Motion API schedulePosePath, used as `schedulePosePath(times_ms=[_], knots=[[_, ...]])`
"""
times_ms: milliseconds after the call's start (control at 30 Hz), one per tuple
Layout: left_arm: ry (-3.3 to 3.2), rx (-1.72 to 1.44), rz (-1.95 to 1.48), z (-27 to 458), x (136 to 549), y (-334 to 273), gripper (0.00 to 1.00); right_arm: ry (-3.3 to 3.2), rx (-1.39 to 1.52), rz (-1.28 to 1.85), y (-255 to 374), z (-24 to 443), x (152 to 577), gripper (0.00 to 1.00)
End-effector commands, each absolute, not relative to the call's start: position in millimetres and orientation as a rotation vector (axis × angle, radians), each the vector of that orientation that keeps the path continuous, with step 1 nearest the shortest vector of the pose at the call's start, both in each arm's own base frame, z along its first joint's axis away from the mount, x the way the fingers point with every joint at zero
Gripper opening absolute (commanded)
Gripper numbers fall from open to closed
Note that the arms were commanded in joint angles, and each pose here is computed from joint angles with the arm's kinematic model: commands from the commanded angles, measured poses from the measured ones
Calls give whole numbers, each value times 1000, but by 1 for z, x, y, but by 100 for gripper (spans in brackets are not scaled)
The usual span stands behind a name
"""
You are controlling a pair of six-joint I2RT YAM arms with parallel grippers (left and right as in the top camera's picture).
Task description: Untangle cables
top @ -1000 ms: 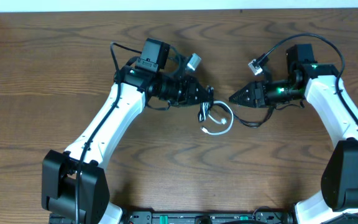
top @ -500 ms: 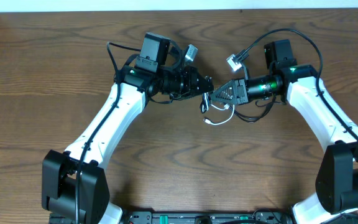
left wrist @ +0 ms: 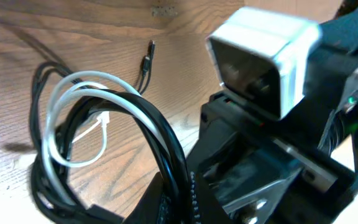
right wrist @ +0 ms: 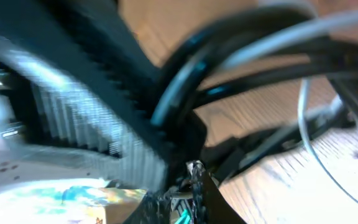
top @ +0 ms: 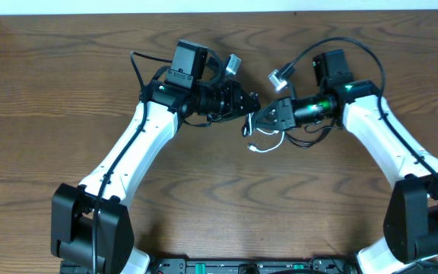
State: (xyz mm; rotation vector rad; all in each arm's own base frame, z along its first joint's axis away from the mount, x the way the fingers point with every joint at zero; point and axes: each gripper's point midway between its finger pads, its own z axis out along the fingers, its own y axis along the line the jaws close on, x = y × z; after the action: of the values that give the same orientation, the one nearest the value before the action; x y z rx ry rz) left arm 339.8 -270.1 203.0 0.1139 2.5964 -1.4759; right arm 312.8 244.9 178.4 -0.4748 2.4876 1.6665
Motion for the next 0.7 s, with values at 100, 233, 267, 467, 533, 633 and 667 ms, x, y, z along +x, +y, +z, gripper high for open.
schedulePosePath(times_ms=[100,233,267,467,533,633,667], knots=[[2592,85,-1522,211,338,-271,7,2724,-268,1339,240,142,322,6],[2588,87,-1596,217,333,-275,8,2751,-154,1231,233,134,336,5],[2585,96,-1633,221,330,-276,7,2733,-135,1236,235,136,341,5],[2623,1,-1779,231,320,-281,8,2657,-40,1283,245,148,359,5],[2637,-52,-1825,234,318,-282,7,2642,-45,1293,250,151,360,5],[2619,-83,-1922,247,318,-286,7,2638,-57,1295,253,151,360,6],[2595,-73,-1952,253,319,-288,7,2644,-51,1295,252,151,359,6]])
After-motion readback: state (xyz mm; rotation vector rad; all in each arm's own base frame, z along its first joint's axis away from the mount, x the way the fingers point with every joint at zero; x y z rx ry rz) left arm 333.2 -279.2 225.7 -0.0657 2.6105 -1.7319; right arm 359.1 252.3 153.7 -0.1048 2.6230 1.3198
